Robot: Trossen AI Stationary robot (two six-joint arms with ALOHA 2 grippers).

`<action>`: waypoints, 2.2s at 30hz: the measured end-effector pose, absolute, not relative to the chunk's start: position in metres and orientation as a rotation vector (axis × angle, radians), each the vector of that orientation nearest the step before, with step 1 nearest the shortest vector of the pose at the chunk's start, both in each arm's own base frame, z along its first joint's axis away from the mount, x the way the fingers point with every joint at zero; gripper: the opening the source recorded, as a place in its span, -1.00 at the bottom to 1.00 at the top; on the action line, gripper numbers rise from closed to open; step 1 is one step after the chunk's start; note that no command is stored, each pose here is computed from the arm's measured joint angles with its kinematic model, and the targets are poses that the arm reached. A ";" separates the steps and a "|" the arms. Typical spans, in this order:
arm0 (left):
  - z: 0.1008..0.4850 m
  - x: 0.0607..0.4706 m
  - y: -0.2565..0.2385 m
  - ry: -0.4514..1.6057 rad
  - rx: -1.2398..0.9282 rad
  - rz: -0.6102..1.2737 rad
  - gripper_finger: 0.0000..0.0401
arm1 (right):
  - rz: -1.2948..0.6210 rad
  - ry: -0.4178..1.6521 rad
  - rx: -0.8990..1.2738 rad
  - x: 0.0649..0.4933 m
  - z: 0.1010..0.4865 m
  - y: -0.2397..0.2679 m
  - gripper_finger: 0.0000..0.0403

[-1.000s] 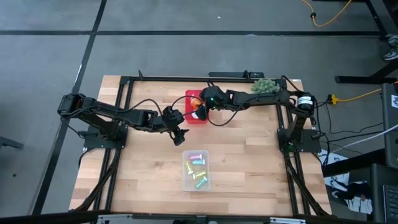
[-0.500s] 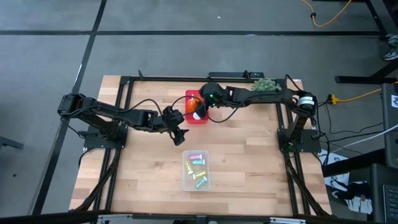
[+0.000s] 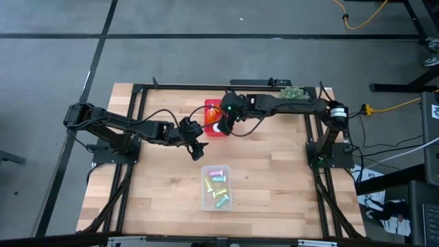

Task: Pick and place medicine bottles into bin by pill shape (circle, oval)
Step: Return to Home Position

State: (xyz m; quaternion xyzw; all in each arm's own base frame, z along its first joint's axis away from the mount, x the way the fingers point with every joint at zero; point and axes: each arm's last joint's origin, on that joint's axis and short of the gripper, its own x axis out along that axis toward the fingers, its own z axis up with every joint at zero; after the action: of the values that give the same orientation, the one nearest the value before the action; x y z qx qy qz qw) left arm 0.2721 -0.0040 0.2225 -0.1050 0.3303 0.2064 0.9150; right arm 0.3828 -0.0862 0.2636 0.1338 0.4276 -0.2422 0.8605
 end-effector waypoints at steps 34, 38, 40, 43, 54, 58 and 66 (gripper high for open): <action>0.225 0.269 -0.003 0.705 -0.091 0.380 0.39 | -0.140 1.291 0.011 0.355 0.263 0.022 0.08; 0.234 0.261 -0.005 0.696 -0.115 0.381 0.39 | -0.135 1.259 0.012 0.346 0.277 0.031 0.08; 0.238 0.255 -0.008 0.699 -0.121 0.373 0.39 | -0.166 1.226 -0.011 0.340 0.286 0.034 0.08; 0.244 0.248 -0.013 0.693 -0.130 0.359 0.39 | -0.220 1.169 -0.025 0.330 0.300 0.039 0.08; 0.268 0.227 -0.021 0.618 -0.073 0.284 0.39 | -0.181 0.818 0.164 0.239 0.273 0.050 0.08; 0.281 0.216 -0.019 0.560 -0.082 0.276 0.39 | -0.087 0.562 0.278 0.212 0.259 0.048 0.08; 0.292 0.205 -0.018 0.495 -0.166 0.288 0.39 | 0.010 0.245 0.302 0.175 0.219 0.041 0.08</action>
State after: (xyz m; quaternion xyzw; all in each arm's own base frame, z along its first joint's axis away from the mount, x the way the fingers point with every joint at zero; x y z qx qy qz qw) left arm 0.2046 -0.0177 0.2923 -0.0816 0.2440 0.1418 0.9559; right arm 0.1754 0.0409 0.2191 0.1503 0.1218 0.0051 0.9811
